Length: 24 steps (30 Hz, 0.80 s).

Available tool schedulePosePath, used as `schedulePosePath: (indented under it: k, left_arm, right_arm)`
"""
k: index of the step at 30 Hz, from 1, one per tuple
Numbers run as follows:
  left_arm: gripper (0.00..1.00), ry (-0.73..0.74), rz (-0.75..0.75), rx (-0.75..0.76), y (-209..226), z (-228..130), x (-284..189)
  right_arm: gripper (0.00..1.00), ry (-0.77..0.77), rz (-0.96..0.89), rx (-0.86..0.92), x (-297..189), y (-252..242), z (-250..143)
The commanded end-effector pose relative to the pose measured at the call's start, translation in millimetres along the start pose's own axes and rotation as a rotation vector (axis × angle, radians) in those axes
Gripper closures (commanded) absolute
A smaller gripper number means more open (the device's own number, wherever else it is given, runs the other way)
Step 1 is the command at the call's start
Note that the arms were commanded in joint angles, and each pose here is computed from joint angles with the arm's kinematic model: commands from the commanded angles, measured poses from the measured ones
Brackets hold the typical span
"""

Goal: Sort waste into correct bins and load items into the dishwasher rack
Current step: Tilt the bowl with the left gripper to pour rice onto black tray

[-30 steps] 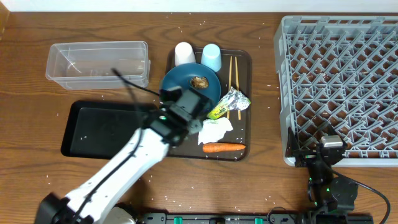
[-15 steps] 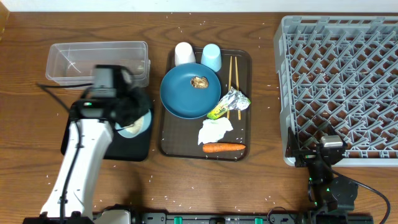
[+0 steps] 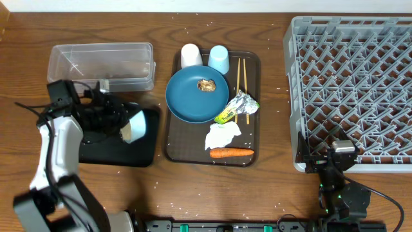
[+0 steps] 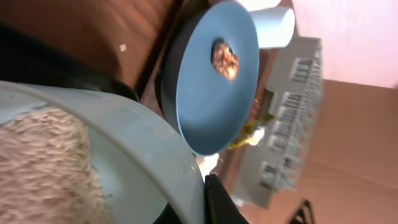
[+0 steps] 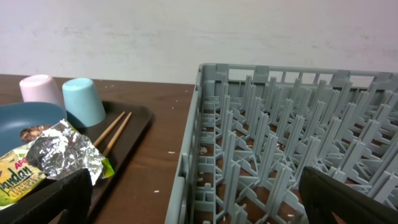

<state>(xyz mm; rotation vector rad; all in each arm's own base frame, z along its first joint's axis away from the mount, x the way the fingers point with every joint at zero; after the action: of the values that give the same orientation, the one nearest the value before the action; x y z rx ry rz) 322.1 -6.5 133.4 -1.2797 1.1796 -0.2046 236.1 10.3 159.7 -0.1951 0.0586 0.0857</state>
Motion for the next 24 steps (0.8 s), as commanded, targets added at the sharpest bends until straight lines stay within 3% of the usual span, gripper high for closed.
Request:
schedulePosePath:
  k: [1, 8, 16, 24]
  left_arm:
    - [0.94, 0.089, -0.180, 0.028, -9.5, -6.3, -1.2]
    - [0.94, 0.150, -0.400, 0.078, -22.9, -11.1, -9.3]
    - [0.94, 0.142, -0.417, 0.049, -12.5, -10.9, -10.3]
    - [0.94, 0.044, -0.546, -0.057, -9.5, 13.2, -52.0]
  right_arm:
    - [0.01, -0.004, 0.011, -0.002, -0.1, 2.9, 0.4]
    - [0.01, -0.004, 0.011, -0.002, -0.1, 2.9, 0.4]
    - [0.01, -0.004, 0.011, -0.002, -0.1, 2.9, 0.4]
    - [0.01, -0.004, 0.011, -0.002, -0.1, 2.9, 0.4]
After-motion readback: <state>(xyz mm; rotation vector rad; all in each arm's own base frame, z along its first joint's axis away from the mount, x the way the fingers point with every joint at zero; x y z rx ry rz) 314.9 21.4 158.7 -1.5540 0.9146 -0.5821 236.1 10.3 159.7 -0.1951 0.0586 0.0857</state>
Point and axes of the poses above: each gripper's point midway between its finger pads, its own x axis out along the fingers, its own y axis along the line the jaws close on, z = x × y, the point moved 1 cm from there along -x, back along the fingers, and after that the axes turned 11 degrees about -x, right-handed, at the moved point
